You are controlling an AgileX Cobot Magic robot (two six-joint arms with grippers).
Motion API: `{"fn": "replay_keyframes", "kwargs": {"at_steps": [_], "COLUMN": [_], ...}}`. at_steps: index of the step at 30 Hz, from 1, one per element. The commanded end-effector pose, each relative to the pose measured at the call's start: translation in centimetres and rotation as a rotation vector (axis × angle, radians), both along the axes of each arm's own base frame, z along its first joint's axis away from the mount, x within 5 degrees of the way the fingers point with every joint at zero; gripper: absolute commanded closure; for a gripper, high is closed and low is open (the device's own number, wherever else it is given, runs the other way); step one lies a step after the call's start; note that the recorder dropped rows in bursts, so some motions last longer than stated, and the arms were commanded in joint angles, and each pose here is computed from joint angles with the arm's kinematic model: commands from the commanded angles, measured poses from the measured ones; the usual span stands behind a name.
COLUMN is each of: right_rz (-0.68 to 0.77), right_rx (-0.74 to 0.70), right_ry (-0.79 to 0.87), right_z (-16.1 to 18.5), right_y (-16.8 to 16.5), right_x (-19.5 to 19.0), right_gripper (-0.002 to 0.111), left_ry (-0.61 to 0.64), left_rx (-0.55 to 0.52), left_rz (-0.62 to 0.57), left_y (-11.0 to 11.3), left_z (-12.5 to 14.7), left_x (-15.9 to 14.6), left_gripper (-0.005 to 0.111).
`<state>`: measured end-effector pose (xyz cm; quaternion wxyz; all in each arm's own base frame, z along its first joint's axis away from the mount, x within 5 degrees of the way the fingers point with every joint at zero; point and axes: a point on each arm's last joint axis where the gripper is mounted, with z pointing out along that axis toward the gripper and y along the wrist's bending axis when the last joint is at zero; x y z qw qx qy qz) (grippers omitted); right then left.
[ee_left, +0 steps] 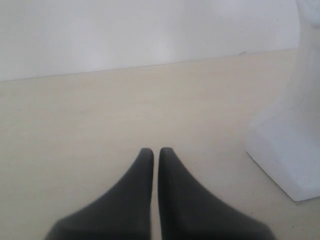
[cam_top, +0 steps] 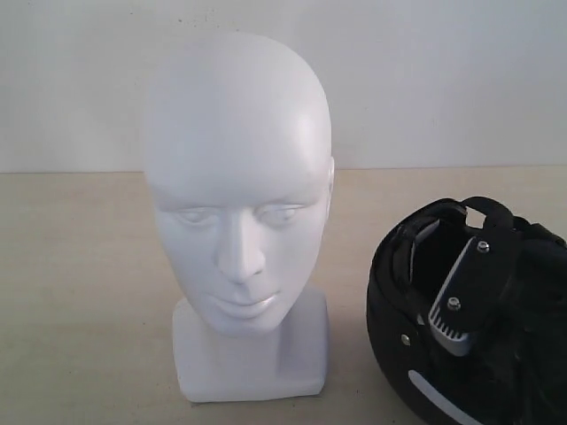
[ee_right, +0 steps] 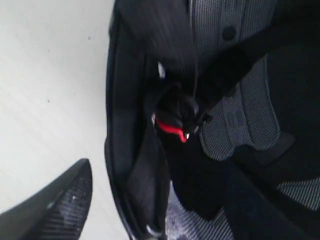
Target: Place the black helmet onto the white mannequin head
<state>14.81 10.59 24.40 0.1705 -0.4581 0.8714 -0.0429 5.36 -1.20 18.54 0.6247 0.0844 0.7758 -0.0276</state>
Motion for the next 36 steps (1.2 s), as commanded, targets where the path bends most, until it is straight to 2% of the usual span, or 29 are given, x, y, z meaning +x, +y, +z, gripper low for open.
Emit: {"fn": "replay_keyframes", "kwargs": {"at_steps": [1, 11, 36], "right_rz": [0.016, 0.023, 0.027], "right_rx": [0.036, -0.045, -0.070], "right_ry": [-0.043, -0.016, -0.039], "right_z": [-0.01, -0.52, -0.71], "right_y": [0.37, -0.03, -0.27], "right_x": [0.35, 0.50, 0.64], "right_gripper": [0.039, 0.039, 0.039], "left_ry": [-0.010, -0.010, -0.010], "left_rx": [0.000, 0.000, 0.000], "left_rz": [0.005, 0.005, 0.005], "left_y": [0.04, 0.04, 0.04], "left_z": [0.09, 0.09, 0.09], "left_x": [0.00, 0.00, 0.00], "left_gripper": [0.102, 0.102, 0.102]}}
